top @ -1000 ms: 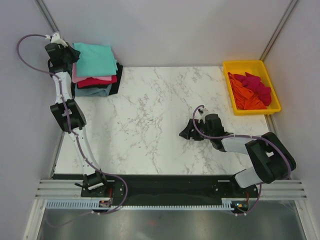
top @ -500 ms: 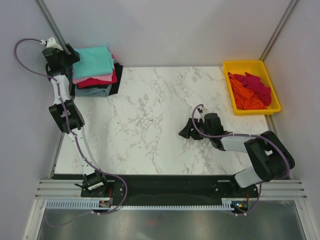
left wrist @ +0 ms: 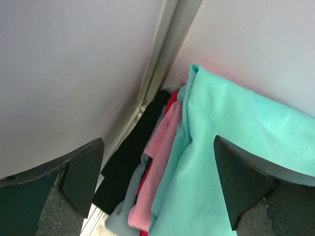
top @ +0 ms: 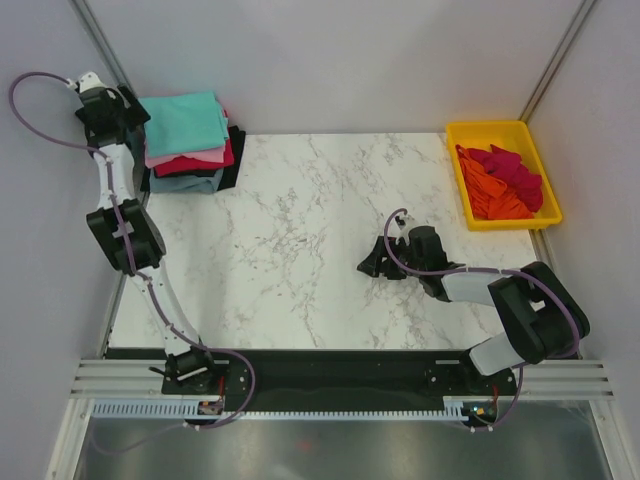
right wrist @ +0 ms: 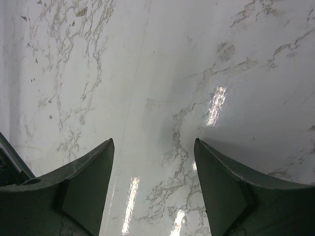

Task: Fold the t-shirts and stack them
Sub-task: Reset both grippers

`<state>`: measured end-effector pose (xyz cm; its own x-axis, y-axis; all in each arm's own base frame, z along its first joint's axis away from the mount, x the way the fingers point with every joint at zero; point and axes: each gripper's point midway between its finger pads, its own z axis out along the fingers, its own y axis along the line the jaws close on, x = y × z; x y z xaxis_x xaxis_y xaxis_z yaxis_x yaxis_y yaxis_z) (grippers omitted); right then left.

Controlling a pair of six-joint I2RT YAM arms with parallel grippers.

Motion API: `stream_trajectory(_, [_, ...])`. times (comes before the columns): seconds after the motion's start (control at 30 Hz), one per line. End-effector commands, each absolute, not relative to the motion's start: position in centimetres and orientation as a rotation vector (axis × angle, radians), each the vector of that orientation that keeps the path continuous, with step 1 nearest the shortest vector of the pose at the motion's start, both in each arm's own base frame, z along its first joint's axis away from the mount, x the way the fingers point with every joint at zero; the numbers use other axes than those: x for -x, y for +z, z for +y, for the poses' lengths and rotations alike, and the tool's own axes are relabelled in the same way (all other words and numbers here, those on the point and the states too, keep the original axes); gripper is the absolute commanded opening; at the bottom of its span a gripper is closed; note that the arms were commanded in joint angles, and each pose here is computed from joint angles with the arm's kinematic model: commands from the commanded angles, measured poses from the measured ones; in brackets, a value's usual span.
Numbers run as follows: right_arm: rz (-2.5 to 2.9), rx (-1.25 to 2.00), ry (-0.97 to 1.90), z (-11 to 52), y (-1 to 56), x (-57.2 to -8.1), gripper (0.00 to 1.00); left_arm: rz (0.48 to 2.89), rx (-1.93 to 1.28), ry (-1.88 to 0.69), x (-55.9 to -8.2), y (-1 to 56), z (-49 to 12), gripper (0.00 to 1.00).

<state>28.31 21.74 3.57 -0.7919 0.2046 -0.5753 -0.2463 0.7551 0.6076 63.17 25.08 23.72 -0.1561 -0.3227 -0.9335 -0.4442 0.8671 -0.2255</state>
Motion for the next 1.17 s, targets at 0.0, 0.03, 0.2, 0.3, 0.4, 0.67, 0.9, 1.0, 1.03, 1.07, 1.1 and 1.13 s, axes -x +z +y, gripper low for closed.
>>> stream_trajectory(0.0, [2.412, 0.017, 0.839, 20.3, 1.0, -26.6, 0.75, 1.668, 0.679, 0.196, -60.0, 28.5, 25.3, 0.99])
stream_trajectory(0.03, [2.409, 0.017, 0.84, 20.3, 1.0, -26.6, 0.75, 1.657, 0.683, 0.199, -59.2, 29.4, 25.0, 1.0])
stream_trajectory(0.2, [2.407, 0.022, 0.841, 20.3, 1.0, -26.5, 0.75, 1.717, 0.787, 0.219, -53.3, 25.5, 22.2, 1.0])
stream_trajectory(0.3, [2.405, 0.019, 0.839, 20.2, 1.0, -26.4, 0.75, 1.707, 0.796, 0.168, -48.3, 25.1, 17.6, 1.0])
stream_trajectory(0.4, [2.403, 0.019, 0.838, 20.2, 1.0, -26.5, 0.75, 1.686, 0.755, 0.052, -43.6, 26.3, 11.8, 1.0])
stream_trajectory(0.67, [2.386, 0.032, 0.858, 20.2, 1.4, -25.9, 0.75, 1.91, 0.419, -0.254, -32.1, 23.2, -1.0, 1.0])
stream_trajectory(0.9, [2.391, -0.014, 0.822, 19.5, 3.3, -25.7, 0.76, 1.988, 0.294, -0.322, -24.6, 21.3, -2.9, 0.99])
stream_trajectory(1.0, [2.329, -0.046, 0.794, 19.0, 6.1, -26.1, 0.75, 1.967, 0.209, -0.429, -23.6, 22.3, -5.2, 1.0])
stream_trajectory(1.03, [2.304, -0.048, 0.788, 18.9, 7.2, -26.3, 0.75, 1.976, 0.185, -0.454, -23.6, 22.2, -5.8, 1.0])
stream_trajectory(1.07, [2.255, -0.035, 0.791, 18.8, 9.0, -26.5, 0.76, 1.978, 0.153, -0.449, -23.5, 22.2, -6.0, 1.0])
stream_trajectory(1.1, [2.259, -0.039, 0.773, 18.4, 9.5, -26.2, 0.76, 1.984, 0.145, -0.444, -23.4, 22.2, -6.2, 1.0])
stream_trajectory(1.13, [2.233, -0.038, 0.766, 18.3, 10.8, -26.4, 0.77, 1.985, 0.128, -0.449, -23.3, 22.1, -6.6, 1.0])
